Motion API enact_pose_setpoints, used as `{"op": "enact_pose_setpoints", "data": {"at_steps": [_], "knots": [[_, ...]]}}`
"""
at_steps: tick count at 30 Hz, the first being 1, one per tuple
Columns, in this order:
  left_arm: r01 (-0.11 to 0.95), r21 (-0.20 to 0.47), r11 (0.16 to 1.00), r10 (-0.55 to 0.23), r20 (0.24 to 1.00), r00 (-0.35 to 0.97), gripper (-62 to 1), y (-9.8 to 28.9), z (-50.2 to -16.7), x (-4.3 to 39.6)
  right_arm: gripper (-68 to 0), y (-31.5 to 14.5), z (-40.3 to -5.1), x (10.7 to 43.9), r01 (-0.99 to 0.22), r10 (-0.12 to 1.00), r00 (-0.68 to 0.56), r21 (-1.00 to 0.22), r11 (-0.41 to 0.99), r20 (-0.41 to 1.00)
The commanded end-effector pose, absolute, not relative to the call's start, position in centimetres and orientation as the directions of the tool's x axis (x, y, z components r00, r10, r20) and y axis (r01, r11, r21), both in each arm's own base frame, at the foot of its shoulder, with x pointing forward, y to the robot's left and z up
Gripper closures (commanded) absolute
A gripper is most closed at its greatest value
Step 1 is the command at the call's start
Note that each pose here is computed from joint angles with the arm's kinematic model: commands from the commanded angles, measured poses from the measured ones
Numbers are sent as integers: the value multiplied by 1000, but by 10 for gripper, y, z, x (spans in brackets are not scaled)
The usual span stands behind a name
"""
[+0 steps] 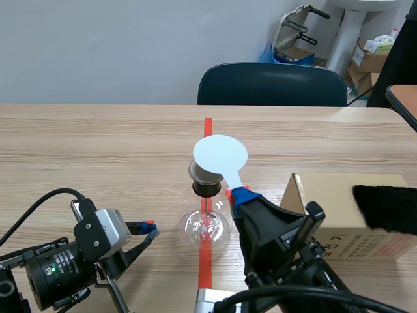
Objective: Do the electroscope experiment
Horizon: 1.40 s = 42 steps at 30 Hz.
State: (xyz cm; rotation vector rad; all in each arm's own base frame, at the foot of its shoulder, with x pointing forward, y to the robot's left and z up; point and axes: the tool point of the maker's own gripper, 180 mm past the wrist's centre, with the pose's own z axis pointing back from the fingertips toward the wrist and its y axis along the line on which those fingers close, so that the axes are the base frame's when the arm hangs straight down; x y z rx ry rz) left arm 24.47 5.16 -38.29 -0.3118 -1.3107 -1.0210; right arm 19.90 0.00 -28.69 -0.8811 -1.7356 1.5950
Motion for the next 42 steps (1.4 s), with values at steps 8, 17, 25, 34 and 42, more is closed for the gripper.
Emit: {"op": "enact_pose_setpoints", "data": {"at_steps": [8, 17, 25, 34, 42], "knots": [[753, 348, 559, -429, 898, -97, -55, 52, -377, 247, -18, 5, -265, 200, 161, 784, -620, -984, 79, -39], [753, 348, 559, -429, 898, -97, -55, 52, -377, 247, -18, 4, -265, 200, 161, 784, -620, -984, 79, -39], [753, 348, 559, -429, 898, -97, -55, 52, -377, 247, -18, 4, -265, 200, 161, 784, -619, -984, 79, -38], [753, 348, 559, -429, 898, -97, -55, 52, -377, 247, -18, 4, -265, 200, 161, 784, -619, -984, 79, -38], [753, 348, 559, -429, 898, -97, -55, 52, -377, 247, -18, 4, -265, 200, 161, 784, -619, -984, 79, -38]]}}
